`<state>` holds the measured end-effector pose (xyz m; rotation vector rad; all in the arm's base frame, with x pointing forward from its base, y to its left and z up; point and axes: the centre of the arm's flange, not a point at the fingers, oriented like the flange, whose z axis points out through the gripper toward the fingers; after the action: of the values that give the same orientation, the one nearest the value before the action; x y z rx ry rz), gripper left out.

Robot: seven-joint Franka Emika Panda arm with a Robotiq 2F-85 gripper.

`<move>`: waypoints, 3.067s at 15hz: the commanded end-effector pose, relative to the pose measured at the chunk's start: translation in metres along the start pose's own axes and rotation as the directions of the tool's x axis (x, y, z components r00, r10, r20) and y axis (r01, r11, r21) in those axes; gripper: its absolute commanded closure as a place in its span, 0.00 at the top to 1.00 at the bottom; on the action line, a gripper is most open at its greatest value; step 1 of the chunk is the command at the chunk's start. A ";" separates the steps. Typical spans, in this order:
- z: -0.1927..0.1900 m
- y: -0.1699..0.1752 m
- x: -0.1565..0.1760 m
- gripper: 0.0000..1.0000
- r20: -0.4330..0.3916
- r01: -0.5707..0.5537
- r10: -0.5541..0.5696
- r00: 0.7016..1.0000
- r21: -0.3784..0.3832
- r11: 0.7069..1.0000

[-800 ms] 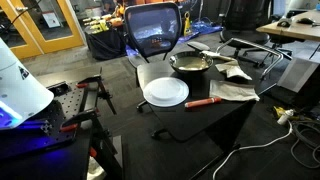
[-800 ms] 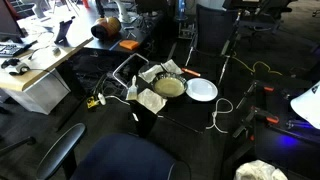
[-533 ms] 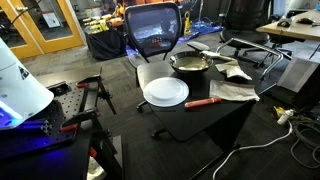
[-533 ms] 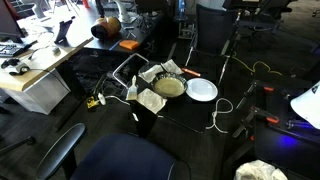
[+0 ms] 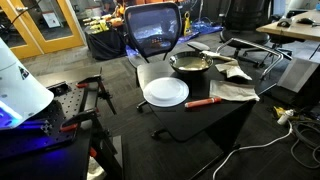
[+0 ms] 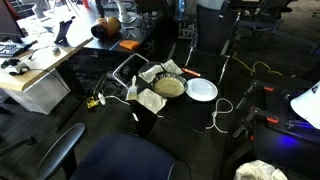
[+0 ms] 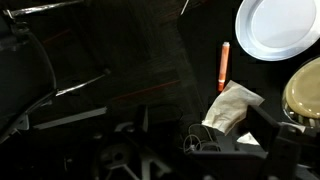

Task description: Pick the marker and put it in the bowl

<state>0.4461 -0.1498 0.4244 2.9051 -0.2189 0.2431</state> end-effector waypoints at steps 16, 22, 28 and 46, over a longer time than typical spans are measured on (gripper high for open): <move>0.190 -0.087 0.058 1.00 0.150 0.086 -0.122 0.981 0.230 0.969; 0.239 -0.098 0.067 1.00 0.167 0.091 -0.129 0.977 0.221 0.971; 0.280 -0.096 0.069 1.00 0.158 0.078 -0.113 0.981 0.210 0.975; 0.334 -0.088 0.075 0.59 0.195 0.052 -0.091 0.976 0.199 0.979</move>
<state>0.5775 -0.1452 0.1015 3.1186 -0.1314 -0.0656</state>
